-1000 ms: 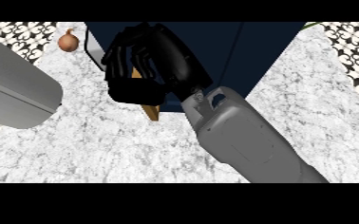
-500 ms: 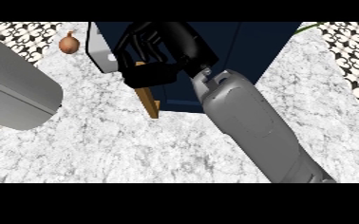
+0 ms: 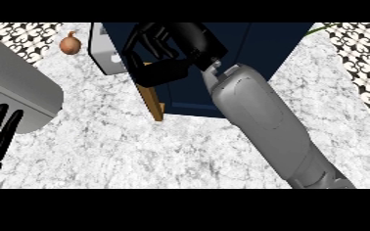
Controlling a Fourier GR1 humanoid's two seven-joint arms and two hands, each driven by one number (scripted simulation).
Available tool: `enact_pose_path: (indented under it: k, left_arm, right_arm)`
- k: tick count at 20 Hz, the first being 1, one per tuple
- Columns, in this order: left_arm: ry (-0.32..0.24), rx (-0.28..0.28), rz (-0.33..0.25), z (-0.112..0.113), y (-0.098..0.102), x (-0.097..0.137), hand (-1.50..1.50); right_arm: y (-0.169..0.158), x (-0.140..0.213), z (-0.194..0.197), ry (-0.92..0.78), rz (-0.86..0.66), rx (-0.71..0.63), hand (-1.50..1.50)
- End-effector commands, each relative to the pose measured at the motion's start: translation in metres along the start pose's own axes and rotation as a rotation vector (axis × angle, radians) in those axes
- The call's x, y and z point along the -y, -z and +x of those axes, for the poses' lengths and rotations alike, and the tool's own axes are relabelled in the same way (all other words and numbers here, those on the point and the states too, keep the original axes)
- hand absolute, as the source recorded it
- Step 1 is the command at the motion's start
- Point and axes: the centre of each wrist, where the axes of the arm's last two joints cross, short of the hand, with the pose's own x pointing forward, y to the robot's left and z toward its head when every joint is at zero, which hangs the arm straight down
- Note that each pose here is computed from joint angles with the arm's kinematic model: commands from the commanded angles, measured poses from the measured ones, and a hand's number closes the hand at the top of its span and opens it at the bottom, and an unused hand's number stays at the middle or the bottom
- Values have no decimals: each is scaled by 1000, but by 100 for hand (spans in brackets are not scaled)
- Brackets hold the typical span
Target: Pick up the wine, place it into the cabinet and close the cabinet
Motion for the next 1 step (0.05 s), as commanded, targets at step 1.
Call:
enact_pose_path:
  k: [1]
  left_arm:
    - [5, -5, 13, -11, 8, 5, -150]
  right_arm:
    - [-7, 66, -25, -50, -208, -130, 150]
